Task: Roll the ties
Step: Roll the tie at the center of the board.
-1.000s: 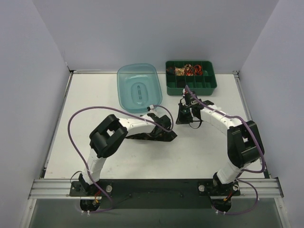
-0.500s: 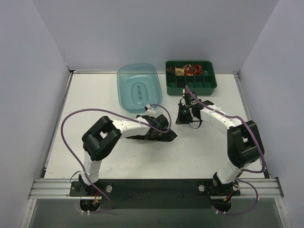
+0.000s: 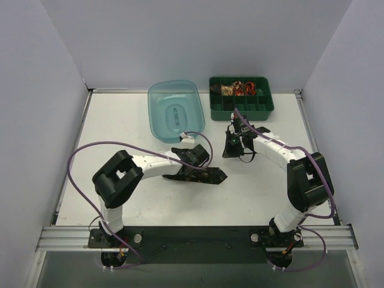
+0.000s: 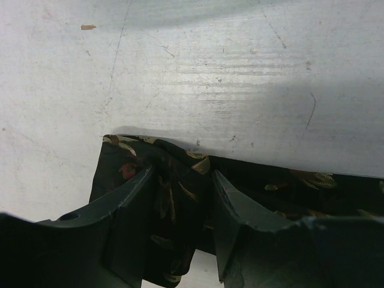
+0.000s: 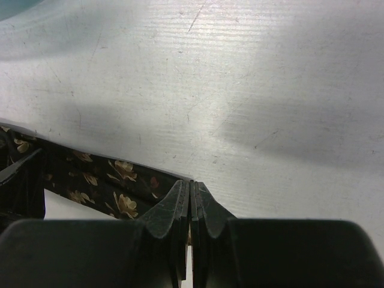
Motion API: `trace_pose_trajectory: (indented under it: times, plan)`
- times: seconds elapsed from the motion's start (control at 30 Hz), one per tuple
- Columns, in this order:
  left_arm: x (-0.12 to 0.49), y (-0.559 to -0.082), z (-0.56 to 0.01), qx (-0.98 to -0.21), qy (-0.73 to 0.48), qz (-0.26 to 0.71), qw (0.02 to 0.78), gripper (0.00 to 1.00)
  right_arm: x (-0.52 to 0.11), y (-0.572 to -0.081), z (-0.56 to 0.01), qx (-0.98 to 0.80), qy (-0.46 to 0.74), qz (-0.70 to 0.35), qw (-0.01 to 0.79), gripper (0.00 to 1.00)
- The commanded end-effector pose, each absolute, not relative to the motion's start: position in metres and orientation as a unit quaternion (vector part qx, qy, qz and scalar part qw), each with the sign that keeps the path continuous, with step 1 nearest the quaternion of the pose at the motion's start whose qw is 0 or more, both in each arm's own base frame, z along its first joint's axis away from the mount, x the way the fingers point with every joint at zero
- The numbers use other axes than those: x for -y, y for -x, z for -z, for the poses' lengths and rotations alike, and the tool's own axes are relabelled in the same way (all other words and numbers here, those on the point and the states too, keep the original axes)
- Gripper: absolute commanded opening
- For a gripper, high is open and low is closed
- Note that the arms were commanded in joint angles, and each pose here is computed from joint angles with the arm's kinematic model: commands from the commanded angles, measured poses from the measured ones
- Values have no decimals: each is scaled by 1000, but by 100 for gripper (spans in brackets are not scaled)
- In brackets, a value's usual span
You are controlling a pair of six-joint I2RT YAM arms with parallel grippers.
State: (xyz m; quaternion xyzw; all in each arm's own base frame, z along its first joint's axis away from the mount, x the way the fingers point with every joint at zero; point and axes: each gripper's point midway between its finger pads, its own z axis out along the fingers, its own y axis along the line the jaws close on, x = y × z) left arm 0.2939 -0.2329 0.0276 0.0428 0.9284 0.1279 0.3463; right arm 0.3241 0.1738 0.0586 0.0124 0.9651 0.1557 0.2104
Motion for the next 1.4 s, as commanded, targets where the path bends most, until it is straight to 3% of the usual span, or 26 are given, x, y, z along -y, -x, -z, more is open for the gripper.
trace_pose_trajectory:
  times: [0.0,0.27,0.4,0.77,1.27,1.37]
  plan:
    - [251,-281,-23,-943,-19,-67,325,50,-176,-325,-76,-962,-6,-156,224,3]
    - [240,-290,-59,-925,2,-74,372,52,-187,-324,-83,-960,10,-162,230,3]
    - [236,-294,-89,-913,13,-61,404,62,-195,-323,-87,-958,22,-167,234,3]
    - [213,-288,-151,-891,46,11,452,72,-247,-316,-111,-943,91,-198,251,4]
    - [153,-270,-105,-906,101,178,370,74,-382,-283,-128,-903,230,-282,229,3]
    - [150,-263,-99,-909,102,179,363,66,-397,-277,-121,-901,243,-287,215,3]
